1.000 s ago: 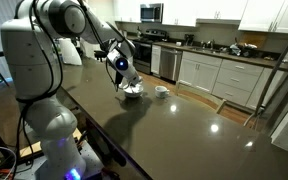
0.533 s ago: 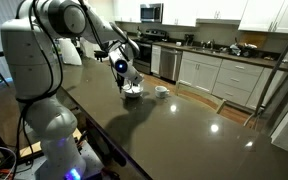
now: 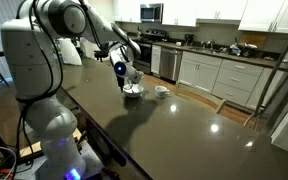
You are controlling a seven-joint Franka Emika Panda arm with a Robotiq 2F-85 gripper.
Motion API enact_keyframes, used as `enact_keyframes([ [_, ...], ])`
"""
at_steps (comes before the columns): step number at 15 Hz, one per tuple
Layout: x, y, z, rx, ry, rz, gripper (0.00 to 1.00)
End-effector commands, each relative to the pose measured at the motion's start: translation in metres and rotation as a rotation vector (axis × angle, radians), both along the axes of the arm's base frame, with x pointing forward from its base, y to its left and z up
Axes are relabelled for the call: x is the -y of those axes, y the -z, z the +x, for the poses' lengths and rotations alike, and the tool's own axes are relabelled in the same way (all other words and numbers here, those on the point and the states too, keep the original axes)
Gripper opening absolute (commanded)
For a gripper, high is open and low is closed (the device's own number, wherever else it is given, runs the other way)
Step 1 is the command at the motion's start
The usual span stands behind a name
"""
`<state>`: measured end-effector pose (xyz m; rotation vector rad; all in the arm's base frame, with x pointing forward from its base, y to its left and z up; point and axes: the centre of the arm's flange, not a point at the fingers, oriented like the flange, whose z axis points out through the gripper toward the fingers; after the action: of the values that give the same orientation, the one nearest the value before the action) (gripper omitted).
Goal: Pour the contents in the glass cup into the white bowl
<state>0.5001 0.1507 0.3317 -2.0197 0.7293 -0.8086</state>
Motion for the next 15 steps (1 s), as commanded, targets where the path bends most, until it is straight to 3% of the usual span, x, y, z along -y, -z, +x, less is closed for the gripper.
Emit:
enact_keyframes([
  [1, -0.008, 0.005, 0.003, 0.074, 0.001, -0.009, 0.54],
  [15, 0.004, 0.005, 0.009, 0.125, 0.028, -0.007, 0.54],
])
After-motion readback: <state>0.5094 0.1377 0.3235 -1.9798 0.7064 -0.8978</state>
